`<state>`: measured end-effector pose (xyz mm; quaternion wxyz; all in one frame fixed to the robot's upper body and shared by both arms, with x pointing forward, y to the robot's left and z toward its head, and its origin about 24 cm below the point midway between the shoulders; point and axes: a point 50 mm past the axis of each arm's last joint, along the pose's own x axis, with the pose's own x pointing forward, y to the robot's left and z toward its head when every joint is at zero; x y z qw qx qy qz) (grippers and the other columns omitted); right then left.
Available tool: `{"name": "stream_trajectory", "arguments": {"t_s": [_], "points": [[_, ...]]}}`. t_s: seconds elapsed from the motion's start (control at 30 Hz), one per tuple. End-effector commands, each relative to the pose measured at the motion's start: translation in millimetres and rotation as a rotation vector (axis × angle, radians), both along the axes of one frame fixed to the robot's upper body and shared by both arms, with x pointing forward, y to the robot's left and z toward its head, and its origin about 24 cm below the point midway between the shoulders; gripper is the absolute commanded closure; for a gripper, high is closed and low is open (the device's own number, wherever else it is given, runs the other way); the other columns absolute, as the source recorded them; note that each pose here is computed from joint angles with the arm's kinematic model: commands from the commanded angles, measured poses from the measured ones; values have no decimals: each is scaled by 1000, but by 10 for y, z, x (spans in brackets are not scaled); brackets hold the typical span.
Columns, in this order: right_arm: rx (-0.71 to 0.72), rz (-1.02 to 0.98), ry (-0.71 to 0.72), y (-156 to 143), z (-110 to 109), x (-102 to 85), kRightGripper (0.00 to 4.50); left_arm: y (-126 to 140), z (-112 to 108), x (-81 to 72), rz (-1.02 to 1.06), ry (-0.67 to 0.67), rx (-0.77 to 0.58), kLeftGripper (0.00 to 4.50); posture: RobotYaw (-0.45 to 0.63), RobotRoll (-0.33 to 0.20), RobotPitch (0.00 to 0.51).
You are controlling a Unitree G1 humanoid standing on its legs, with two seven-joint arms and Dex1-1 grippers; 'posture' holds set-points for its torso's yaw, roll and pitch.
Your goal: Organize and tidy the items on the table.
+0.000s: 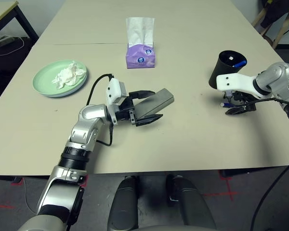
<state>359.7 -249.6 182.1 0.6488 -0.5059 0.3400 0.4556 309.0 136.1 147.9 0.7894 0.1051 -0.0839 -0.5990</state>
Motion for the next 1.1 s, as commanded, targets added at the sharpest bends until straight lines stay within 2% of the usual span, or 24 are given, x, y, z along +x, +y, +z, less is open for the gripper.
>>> {"name": "stream_trajectory", "arguments": {"t_s": [0.03,0.1,0.13,0.3,0.33,0.53,0.6,0.67,0.83,1.0,1.1], "points": [[9,15,6,20,28,-8,3185,-13,-3,-33,-9,-4,18,0,110,0,199],[18,28,6,49,54,-12,3971,-10,-1,-32,-8,-4,18,0,110,0,199],[24,36,7,66,71,-17,4199,-10,0,-30,-8,-4,18,0,108,0,197],[68,51,10,119,135,-47,4203,-17,13,-14,-7,-8,19,0,106,0,189],[112,48,18,142,166,-66,4203,-16,18,-9,-6,-10,19,0,105,0,183],[470,37,111,319,348,-262,4203,0,38,15,0,-13,20,0,101,0,171],[658,12,93,410,401,-318,4203,4,44,23,9,-10,13,0,93,0,167],[807,-19,36,475,425,-355,4203,3,39,28,14,-8,9,0,84,0,165],[1068,-53,-170,603,469,-409,4203,-17,-7,18,-8,-9,30,0,68,0,162],[1267,-76,-551,674,579,-375,4203,-34,-3,39,-15,-10,27,0,60,0,158],[1383,-183,-764,640,625,-325,4203,-40,-2,47,-19,-12,29,0,59,0,154]]}}
